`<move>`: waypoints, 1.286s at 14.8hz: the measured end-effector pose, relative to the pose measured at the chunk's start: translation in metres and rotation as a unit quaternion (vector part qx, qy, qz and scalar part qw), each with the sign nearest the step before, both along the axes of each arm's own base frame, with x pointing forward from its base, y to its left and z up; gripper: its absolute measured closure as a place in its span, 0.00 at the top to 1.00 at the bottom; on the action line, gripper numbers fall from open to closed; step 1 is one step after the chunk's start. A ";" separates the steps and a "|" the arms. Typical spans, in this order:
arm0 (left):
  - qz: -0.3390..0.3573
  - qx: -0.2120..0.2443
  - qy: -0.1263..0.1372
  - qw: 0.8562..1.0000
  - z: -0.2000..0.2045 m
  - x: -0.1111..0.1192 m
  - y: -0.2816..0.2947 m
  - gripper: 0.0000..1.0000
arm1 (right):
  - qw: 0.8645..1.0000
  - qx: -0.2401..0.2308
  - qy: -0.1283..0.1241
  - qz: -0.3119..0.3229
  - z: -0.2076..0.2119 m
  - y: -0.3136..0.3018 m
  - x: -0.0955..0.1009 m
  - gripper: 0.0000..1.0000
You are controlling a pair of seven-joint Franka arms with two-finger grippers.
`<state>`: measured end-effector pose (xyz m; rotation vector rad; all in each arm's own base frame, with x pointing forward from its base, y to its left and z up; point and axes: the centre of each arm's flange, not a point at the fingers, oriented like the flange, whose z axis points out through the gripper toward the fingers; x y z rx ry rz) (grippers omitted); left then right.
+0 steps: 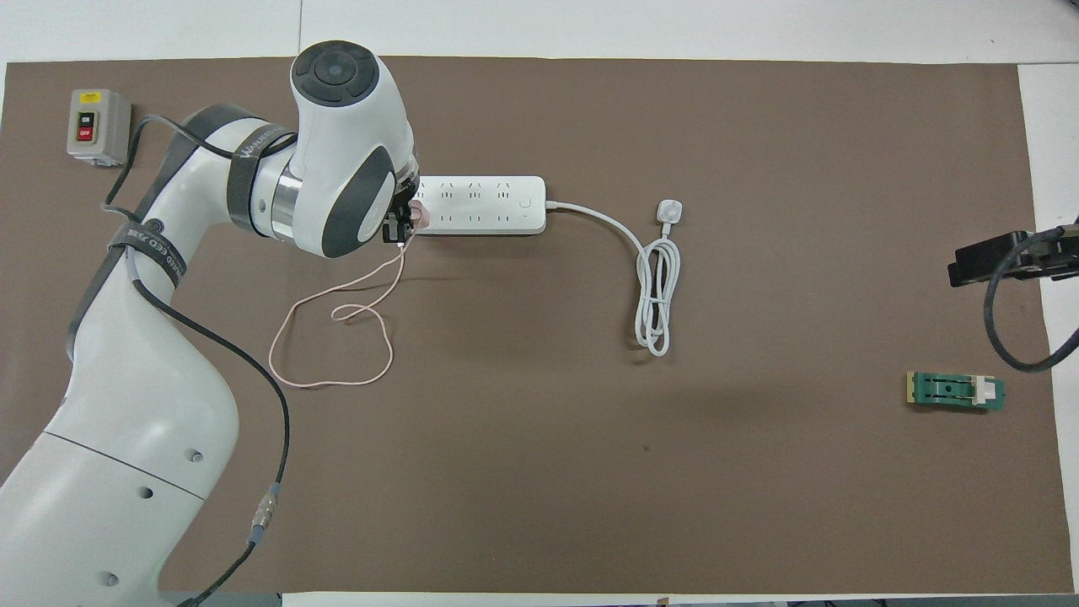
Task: Plug charger into power strip
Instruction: 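Push the charger prongs into the power strip socket with the left gripper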
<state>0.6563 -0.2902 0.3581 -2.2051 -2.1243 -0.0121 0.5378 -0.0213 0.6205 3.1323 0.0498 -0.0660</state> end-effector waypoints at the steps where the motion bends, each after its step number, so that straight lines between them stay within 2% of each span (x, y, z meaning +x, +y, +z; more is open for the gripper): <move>1: 0.000 0.000 0.001 1.000 0.000 0.000 0.000 0.31 | 1.000 0.000 0.000 0.000 0.000 0.000 0.000 1.00; 19: -0.013 0.012 -0.010 1.000 0.000 -0.002 -0.006 0.31 | 1.000 -0.009 0.004 0.003 -0.001 0.001 -0.001 1.00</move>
